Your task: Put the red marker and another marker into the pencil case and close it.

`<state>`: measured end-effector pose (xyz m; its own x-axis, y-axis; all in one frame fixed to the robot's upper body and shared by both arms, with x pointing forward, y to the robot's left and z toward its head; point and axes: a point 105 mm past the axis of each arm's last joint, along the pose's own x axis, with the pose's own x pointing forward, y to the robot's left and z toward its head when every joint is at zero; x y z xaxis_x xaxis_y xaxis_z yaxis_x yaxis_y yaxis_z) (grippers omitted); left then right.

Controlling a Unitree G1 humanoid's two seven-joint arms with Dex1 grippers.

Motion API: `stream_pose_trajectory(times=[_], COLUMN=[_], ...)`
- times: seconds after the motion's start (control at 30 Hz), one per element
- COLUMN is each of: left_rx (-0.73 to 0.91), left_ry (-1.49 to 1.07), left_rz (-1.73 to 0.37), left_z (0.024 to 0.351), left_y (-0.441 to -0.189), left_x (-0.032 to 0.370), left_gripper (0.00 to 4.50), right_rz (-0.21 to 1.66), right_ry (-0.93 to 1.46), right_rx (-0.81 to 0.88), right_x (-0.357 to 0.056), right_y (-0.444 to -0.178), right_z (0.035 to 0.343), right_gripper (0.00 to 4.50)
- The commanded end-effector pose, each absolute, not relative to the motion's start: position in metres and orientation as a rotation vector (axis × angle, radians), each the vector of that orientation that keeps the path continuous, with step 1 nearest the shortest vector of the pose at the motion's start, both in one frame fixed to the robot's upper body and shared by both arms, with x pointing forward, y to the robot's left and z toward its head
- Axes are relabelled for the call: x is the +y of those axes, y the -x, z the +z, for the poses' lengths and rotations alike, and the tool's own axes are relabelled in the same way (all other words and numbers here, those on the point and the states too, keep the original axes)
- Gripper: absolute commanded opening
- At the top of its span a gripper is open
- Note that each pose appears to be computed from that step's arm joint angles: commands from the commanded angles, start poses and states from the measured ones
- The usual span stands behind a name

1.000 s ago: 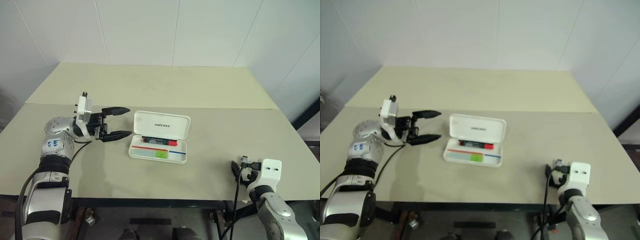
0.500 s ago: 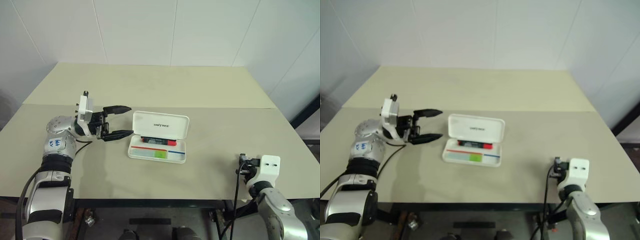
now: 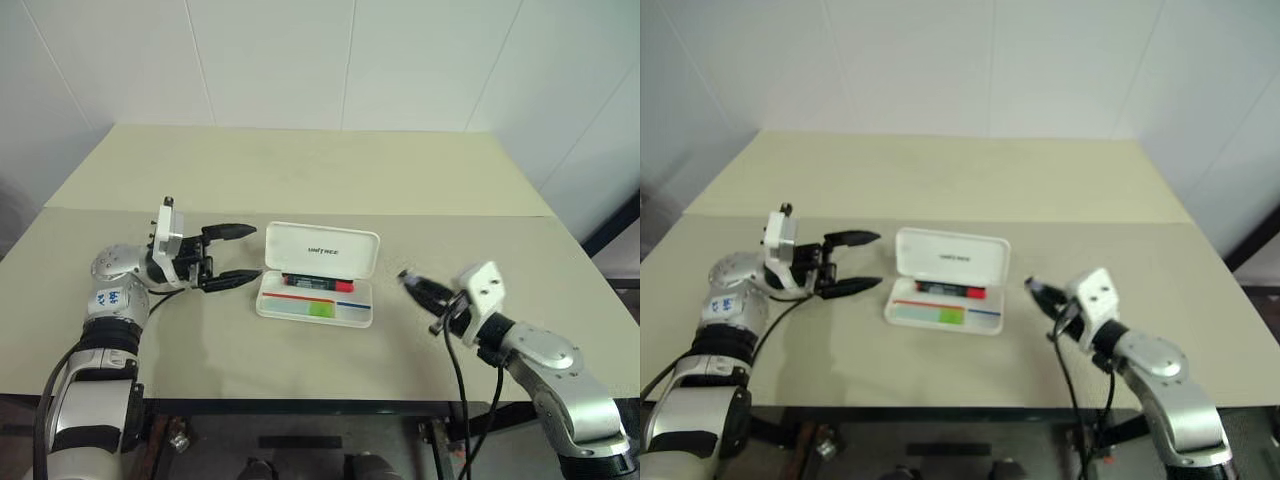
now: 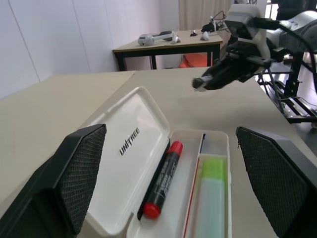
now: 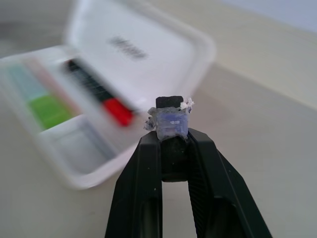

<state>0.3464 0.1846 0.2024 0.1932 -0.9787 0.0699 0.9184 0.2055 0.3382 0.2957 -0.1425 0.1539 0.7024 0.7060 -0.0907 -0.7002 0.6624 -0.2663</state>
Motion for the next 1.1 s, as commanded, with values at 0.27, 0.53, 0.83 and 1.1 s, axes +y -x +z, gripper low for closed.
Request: stream_pose_trajectory(times=[0.27,0.53,0.83,1.1], left_rx=[-0.275,-0.281,-0.286,-0.292], left_ry=[-0.327,-0.334,-0.330,-0.326], left_rz=[-1.421,-1.414,-1.415,-1.422], left_z=[0.195,0.195,0.195,0.195], left_y=[-0.338,-0.339,-0.339,-0.338], left_x=[0.190,0.189,0.186,0.181], left_gripper=[4.50,4.50,4.50,4.50], right_rz=[1.133,1.227,1.277,1.287], right_ry=[0.443,0.455,0.449,0.462], right_rx=[-0.055,-0.020,0.018,0.013], right_x=[-0.112,-0.096,-0.093,-0.090], right_y=[-0.309,-0.322,-0.328,-0.338], right_z=[0.171,0.155,0.140,0.139], right_gripper=[0.35,0.35,0.35,0.35])
